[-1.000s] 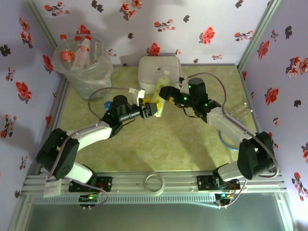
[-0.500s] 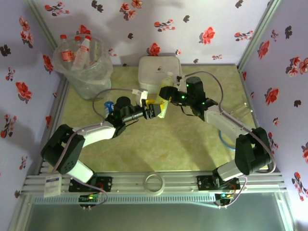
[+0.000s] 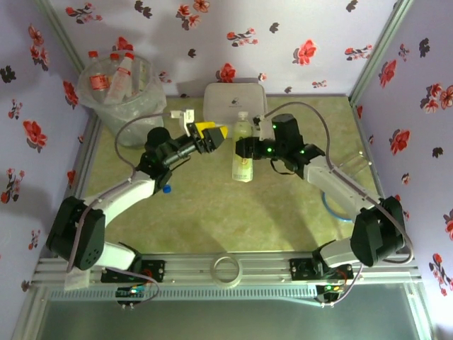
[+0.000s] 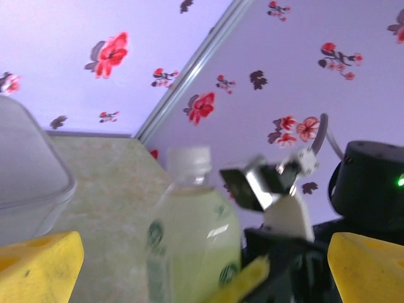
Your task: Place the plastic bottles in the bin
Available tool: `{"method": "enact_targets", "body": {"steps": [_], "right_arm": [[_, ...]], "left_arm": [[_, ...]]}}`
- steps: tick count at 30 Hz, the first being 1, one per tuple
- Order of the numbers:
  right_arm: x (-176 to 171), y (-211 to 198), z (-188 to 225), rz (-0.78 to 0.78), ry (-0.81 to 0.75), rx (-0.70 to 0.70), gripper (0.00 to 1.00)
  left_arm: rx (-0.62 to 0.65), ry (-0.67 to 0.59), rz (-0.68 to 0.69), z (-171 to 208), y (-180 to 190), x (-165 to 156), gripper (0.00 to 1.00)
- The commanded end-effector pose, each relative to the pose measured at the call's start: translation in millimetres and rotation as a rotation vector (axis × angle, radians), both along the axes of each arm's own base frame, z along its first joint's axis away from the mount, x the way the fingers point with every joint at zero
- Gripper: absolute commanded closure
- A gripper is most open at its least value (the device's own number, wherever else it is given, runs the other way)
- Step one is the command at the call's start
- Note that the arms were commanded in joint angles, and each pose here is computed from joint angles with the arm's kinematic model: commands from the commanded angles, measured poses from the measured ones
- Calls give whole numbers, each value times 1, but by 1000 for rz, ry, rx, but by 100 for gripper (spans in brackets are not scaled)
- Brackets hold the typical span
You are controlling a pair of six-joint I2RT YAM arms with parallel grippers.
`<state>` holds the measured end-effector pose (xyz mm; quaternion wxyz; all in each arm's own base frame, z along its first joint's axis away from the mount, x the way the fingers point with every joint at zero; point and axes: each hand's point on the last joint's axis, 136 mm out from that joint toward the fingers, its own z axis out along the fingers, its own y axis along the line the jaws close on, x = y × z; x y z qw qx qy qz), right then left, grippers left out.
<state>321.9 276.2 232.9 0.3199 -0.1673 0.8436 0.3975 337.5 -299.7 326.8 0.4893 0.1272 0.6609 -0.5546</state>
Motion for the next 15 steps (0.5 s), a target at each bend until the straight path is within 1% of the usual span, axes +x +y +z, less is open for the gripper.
{"method": "enact_targets", "body": {"steps": [1, 7, 11, 15], "right_arm": [[-17, 5, 13, 97, -129, -52, 50], [-26, 16, 25, 156, -167, -7, 50], [-31, 23, 33, 195, -175, 28, 50], [-32, 28, 38, 205, -185, 35, 50]], "left_arm": [[20, 57, -65, 4, -12, -4, 2], [22, 87, -170, -7, -24, -15, 11], [23, 113, -243, -15, -31, -21, 12], [29, 128, -257, -22, -35, -21, 12]]}}
